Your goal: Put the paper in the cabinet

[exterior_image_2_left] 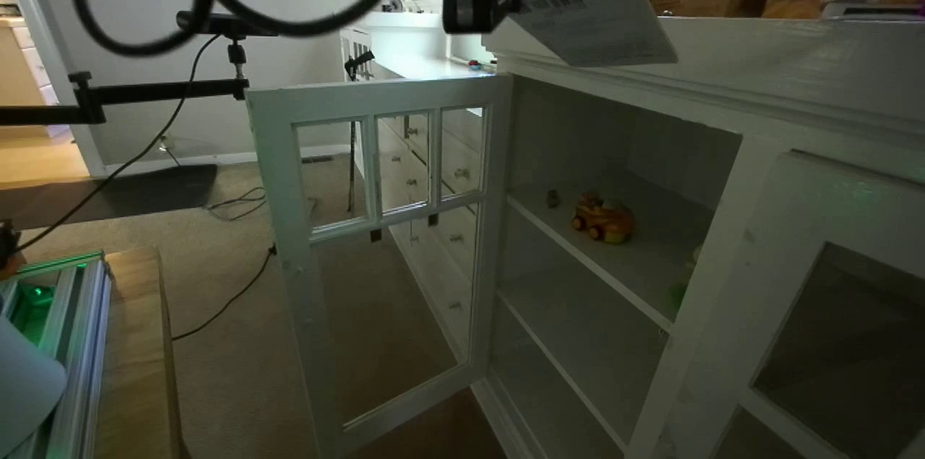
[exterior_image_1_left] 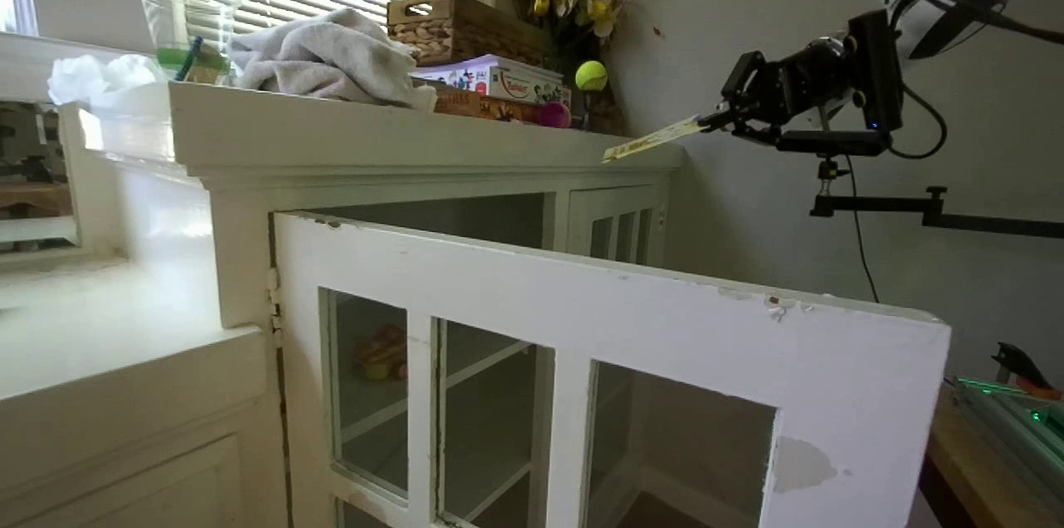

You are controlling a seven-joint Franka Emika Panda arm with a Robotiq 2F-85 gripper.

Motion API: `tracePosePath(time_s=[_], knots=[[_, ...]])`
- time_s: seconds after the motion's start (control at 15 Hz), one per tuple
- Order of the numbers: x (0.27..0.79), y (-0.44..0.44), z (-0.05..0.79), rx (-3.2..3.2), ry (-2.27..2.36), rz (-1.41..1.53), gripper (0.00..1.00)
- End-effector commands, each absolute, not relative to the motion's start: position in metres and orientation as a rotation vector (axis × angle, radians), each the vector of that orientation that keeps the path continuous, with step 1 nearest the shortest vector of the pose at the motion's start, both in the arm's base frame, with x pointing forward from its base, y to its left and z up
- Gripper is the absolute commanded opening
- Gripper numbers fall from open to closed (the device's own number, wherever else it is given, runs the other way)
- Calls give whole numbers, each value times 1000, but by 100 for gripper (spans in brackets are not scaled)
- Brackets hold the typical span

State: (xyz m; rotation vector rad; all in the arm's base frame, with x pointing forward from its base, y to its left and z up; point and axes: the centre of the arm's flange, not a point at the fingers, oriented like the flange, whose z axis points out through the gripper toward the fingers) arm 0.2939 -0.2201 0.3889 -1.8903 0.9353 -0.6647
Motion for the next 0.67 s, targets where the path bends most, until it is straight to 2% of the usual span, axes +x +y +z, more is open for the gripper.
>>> tracePosePath(time_s=[0.0, 0.6], knots=[[319, -232, 349, -1914, 924, -688, 1], [338, -244, 279, -1922, 1053, -540, 1]])
